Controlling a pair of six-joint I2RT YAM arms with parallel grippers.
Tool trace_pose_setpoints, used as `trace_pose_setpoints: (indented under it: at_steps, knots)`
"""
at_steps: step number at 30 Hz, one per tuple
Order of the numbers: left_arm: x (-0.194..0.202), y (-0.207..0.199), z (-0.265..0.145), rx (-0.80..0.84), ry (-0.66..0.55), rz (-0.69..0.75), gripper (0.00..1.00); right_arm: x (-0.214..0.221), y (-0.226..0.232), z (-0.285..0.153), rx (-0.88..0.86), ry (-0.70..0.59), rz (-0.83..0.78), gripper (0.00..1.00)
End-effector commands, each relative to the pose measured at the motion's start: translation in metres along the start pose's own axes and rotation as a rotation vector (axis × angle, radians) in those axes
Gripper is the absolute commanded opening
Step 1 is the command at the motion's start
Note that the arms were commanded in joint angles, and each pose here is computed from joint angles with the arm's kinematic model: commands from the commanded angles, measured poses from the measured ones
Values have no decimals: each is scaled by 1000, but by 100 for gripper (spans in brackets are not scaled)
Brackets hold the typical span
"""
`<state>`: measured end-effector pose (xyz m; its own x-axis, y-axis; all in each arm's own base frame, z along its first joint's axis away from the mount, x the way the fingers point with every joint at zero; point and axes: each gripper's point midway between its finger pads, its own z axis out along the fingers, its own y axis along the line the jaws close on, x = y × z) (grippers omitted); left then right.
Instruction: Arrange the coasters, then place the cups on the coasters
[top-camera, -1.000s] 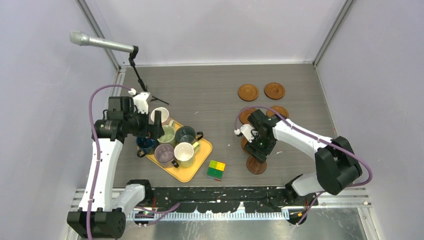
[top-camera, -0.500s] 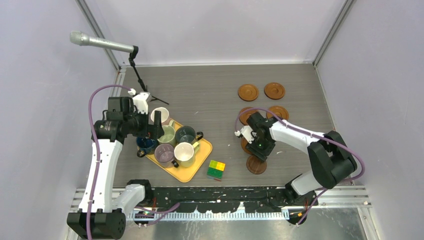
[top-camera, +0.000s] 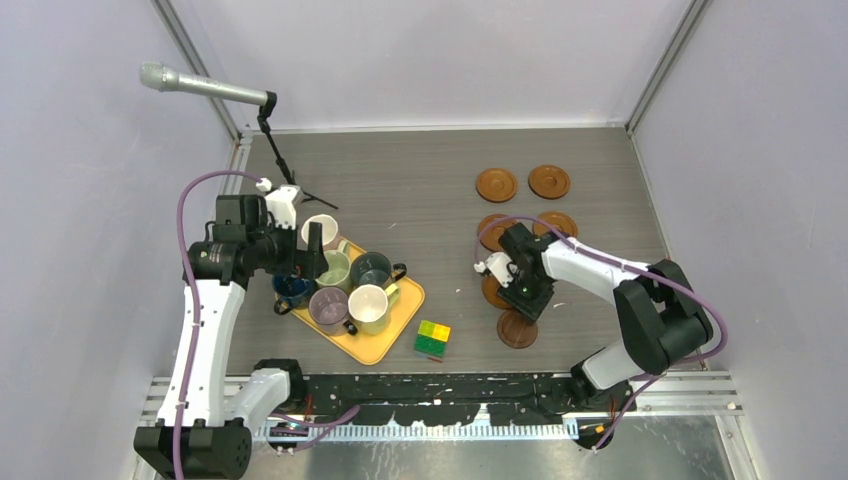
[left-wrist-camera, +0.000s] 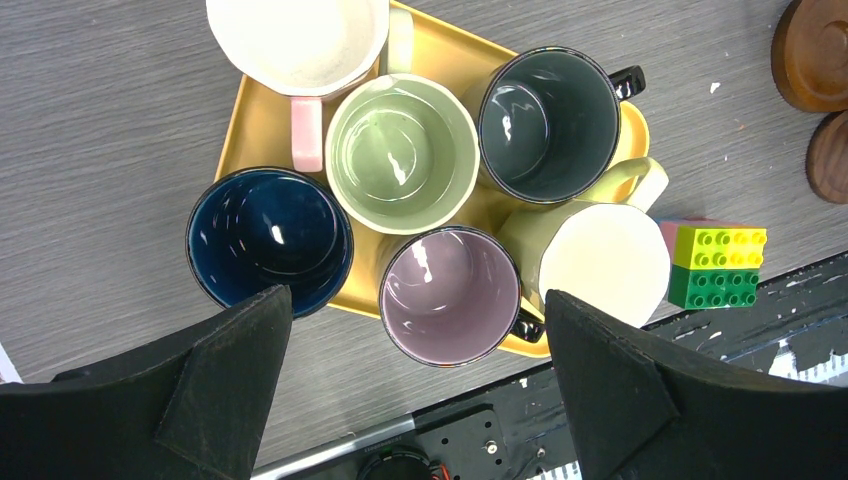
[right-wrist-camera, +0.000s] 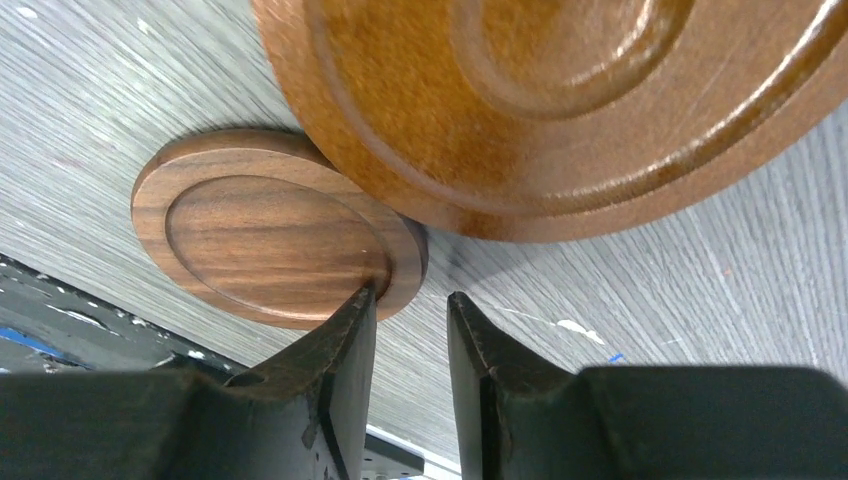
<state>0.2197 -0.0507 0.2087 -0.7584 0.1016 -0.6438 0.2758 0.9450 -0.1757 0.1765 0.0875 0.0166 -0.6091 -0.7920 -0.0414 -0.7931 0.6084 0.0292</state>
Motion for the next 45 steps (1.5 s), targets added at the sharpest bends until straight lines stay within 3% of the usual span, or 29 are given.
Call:
trace_pose_setpoints:
  at_steps: [1,13,19,29,45]
  knots:
    - [-5,-2,-2,5,-33,11,100,31,-7,2,-12,89,-37,37]
    - [-6,-3,-1,11,-35,13,100,71,-48,-2,-19,146,74,35]
    - [-6,-3,-2,9,-34,12,100,56,-90,0,54,65,236,36]
    - [-5,-1,-3,-3,-30,14,100,38,-141,2,127,-39,375,36]
    - [-5,0,-2,-6,-25,11,100,25,-169,-5,160,-77,410,36]
